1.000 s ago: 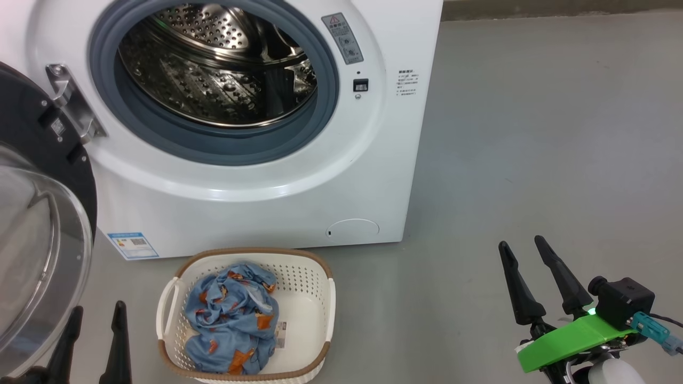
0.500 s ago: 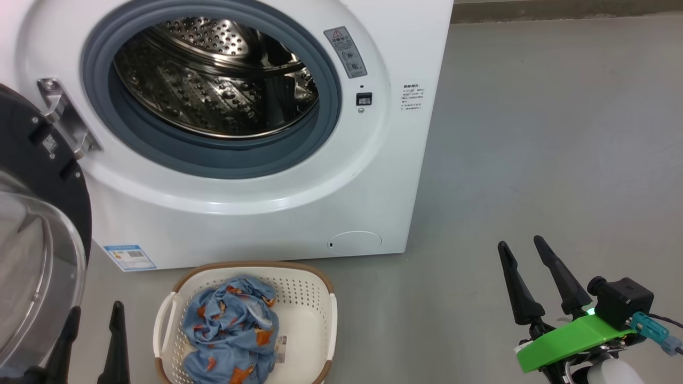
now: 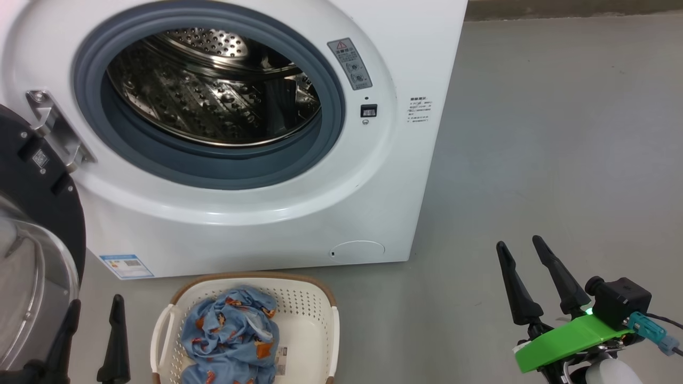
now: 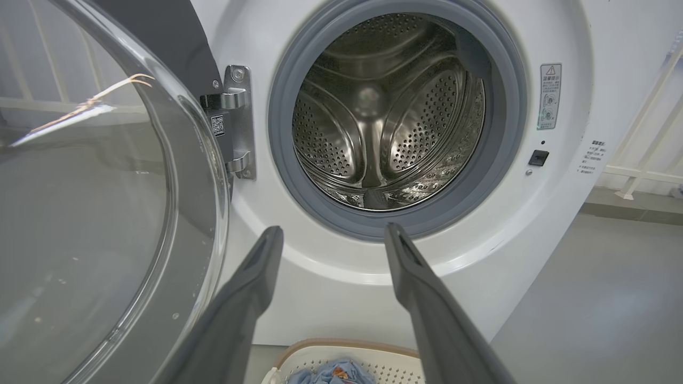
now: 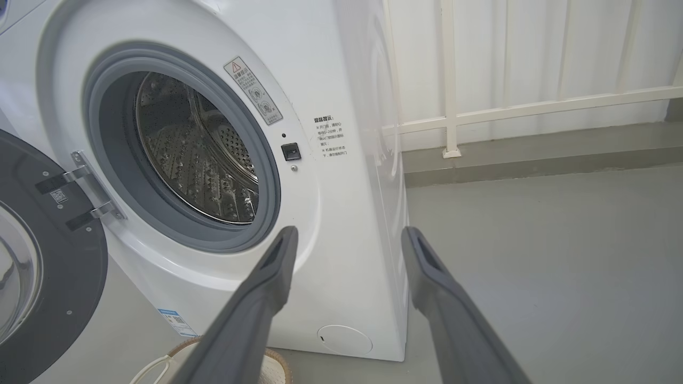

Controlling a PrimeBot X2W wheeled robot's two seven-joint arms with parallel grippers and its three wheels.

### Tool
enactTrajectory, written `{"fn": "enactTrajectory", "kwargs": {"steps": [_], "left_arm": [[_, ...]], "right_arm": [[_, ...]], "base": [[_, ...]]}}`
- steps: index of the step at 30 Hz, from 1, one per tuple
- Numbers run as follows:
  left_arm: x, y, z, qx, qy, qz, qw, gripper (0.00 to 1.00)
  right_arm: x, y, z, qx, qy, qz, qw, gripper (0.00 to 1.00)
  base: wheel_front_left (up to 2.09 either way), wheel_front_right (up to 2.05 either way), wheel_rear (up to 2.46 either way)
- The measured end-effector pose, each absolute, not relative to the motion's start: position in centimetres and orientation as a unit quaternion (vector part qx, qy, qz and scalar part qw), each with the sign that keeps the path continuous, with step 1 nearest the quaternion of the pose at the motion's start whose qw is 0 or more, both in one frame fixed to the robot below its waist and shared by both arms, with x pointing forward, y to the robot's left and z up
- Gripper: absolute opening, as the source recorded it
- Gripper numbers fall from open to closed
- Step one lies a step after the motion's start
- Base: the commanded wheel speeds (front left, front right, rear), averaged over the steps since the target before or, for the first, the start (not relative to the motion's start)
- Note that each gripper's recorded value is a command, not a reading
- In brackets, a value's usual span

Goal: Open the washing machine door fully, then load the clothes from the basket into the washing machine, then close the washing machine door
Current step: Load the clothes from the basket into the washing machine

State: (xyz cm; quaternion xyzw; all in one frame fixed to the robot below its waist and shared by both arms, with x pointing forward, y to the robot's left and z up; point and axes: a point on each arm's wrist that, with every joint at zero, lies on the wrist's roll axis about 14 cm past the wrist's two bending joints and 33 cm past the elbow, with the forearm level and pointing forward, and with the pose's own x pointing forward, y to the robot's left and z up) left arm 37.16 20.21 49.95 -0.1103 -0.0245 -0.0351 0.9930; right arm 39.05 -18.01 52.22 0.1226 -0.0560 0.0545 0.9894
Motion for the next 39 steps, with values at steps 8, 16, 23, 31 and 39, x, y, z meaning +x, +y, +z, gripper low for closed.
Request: {"fn": "enactTrajectory", "kwargs": {"steps": [8, 16, 23, 31, 39], "left_arm": [[37.2, 20.2, 49.7, -0.110, -0.021, -0.034, 0.993, 1.00], [37.3, 20.2, 49.4, -0.110, -0.016, -0.034, 0.993, 1.00], [37.4, 20.2, 49.1, -0.111, -0.011, -0.034, 0.993, 1.00], [37.7, 20.1, 48.7, -0.111, -0.006, -0.035, 0.993, 1.00], [38.4, 19.9, 48.3, -0.109, 0.000, -0.040, 0.993, 1.00]], "right_arm": [[39.2, -17.8, 52.0, 0.126, -0.053, 0.055, 0.989, 1.00], [39.3, -17.7, 51.7, 0.128, -0.049, 0.054, 0.989, 1.00], [39.4, -17.7, 51.4, 0.128, -0.045, 0.053, 0.989, 1.00], [39.6, -17.7, 50.9, 0.127, -0.039, 0.052, 0.990, 1.00], [39.9, -17.7, 50.3, 0.126, -0.031, 0.050, 0.990, 1.00]], "base": [[0.01, -0.01, 0.00], [0.00, 0.00, 0.00], [0.00, 0.00, 0.00], [0.00, 0.00, 0.00], [0.00, 0.00, 0.00]]}}
